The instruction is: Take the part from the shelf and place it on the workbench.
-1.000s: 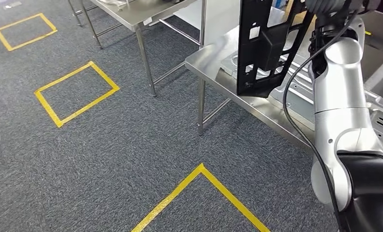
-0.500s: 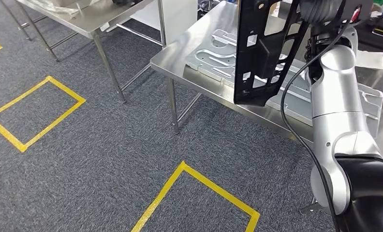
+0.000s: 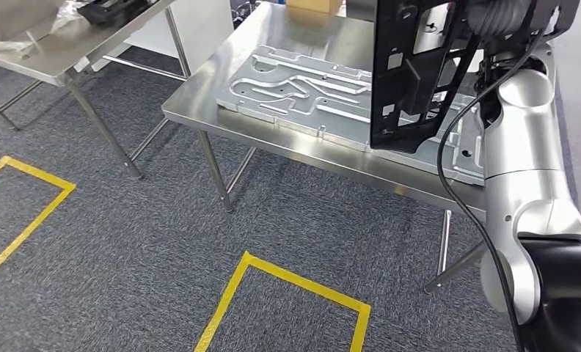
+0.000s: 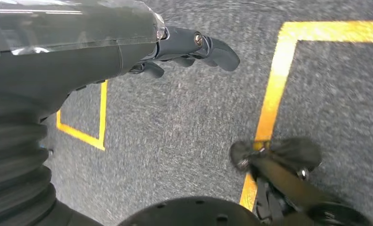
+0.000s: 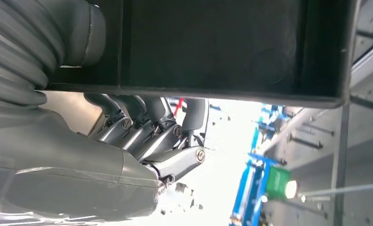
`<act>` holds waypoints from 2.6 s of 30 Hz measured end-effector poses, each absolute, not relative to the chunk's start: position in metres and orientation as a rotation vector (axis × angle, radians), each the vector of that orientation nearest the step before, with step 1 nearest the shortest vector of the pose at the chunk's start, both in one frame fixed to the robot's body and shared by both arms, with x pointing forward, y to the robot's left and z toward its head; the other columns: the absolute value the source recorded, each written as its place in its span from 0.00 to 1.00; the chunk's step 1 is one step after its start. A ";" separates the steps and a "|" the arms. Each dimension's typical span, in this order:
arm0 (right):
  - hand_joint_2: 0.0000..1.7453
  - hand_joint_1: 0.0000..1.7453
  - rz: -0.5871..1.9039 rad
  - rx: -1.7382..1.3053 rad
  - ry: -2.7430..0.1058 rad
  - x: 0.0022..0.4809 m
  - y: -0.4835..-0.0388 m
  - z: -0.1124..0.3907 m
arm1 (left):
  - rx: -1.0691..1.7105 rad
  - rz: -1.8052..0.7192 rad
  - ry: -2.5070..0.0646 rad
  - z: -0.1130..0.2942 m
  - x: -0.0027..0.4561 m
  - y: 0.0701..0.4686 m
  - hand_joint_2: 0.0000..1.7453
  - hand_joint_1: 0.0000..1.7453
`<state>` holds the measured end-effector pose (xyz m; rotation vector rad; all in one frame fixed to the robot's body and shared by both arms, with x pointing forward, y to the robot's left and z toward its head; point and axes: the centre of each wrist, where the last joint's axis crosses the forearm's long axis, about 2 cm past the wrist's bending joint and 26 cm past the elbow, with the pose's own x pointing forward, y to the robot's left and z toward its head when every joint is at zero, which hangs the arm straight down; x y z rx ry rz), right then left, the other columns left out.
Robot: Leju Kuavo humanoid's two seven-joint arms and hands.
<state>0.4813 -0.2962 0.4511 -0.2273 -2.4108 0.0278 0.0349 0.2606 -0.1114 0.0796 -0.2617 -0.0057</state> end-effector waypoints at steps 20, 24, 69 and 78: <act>1.00 1.00 -0.009 -0.336 -2.370 0.486 -0.333 0.452 | 0.056 -0.023 -0.298 -0.111 0.037 0.264 1.00 0.00; 1.00 1.00 -0.014 -0.349 -2.361 0.486 -0.336 0.452 | 0.051 -0.006 -0.304 -0.112 0.036 0.265 1.00 0.00; 1.00 1.00 -0.051 -0.540 -2.158 0.488 -0.411 0.508 | -0.085 0.138 -0.316 -0.108 0.050 0.240 1.00 0.00; 1.00 1.00 -0.048 -0.546 -2.135 0.489 -0.415 0.504 | -0.096 0.218 -0.292 -0.108 0.050 0.239 1.00 0.00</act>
